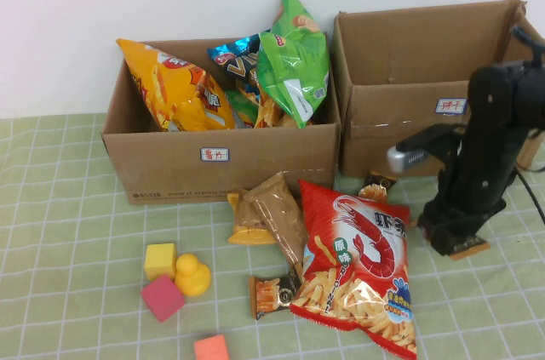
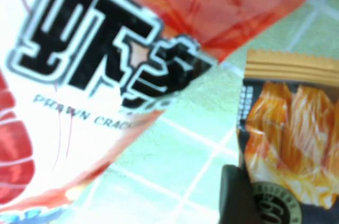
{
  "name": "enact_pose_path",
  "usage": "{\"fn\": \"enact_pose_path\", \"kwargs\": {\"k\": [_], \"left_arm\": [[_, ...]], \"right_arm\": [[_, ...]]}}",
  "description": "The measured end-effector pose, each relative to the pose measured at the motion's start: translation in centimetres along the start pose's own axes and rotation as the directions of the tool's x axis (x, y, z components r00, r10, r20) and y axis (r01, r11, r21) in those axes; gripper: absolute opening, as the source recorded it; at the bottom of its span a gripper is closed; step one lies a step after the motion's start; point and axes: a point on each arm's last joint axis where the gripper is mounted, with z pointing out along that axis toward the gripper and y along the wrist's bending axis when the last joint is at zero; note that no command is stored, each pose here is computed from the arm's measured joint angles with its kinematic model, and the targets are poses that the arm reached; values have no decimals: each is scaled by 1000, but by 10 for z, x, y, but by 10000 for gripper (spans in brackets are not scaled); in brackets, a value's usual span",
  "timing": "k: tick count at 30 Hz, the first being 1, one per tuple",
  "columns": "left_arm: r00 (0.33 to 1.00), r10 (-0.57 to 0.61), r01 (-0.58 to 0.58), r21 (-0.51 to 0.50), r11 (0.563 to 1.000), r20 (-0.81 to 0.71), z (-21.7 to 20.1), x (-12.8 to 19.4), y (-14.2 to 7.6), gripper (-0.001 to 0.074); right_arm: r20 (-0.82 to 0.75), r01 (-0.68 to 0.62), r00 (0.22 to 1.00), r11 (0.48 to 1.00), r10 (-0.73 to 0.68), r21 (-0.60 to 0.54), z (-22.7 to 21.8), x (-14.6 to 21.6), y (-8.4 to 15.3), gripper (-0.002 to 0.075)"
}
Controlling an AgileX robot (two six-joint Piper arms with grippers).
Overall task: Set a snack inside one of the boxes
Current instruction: Pick up the biscuit, then place the biscuit in the biscuit box
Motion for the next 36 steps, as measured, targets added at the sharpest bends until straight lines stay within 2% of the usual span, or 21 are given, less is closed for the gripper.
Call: {"fn": "enact_pose_path", "kwargs": {"k": [6, 7, 12, 18, 22, 26, 31, 36], "left_arm": [[1000, -1, 1, -1, 1000, 2, 0, 0, 0, -1], [1000, -1, 1, -1, 1000, 4, 0, 0, 0, -1], [1000, 0, 0, -1, 1000, 7, 0, -1, 0, -1], [1000, -4, 4, -1, 1000, 9, 0, -1, 0, -1], [1000, -9, 9, -1, 1000, 9, 0, -1, 0, -1], [1000, -24, 24, 0, 1000, 14, 0, -1, 0, -1], [999, -30, 30, 5, 1000, 31, 0, -3, 0, -1], [999, -32, 32, 5, 999, 32, 0, -3, 0, -1]], "right_arm": [[59, -72, 996, 997, 70, 31, -44, -9, -2, 374], [121, -88, 989, 995, 82, 46, -71, -13, -1, 374], [285, -113, 954, 991, 86, 78, -134, -24, 0, 374], [522, -132, 852, 983, 45, 130, -179, -41, -3, 374], [661, -154, 750, 974, 6, 166, -187, -56, -9, 374], [741, -187, 671, 968, 2, 167, -173, -76, -17, 385], [709, -218, 704, 957, 20, 189, -142, -88, -27, 536], [676, -261, 735, 945, 61, 199, -133, -87, -32, 584]]}}
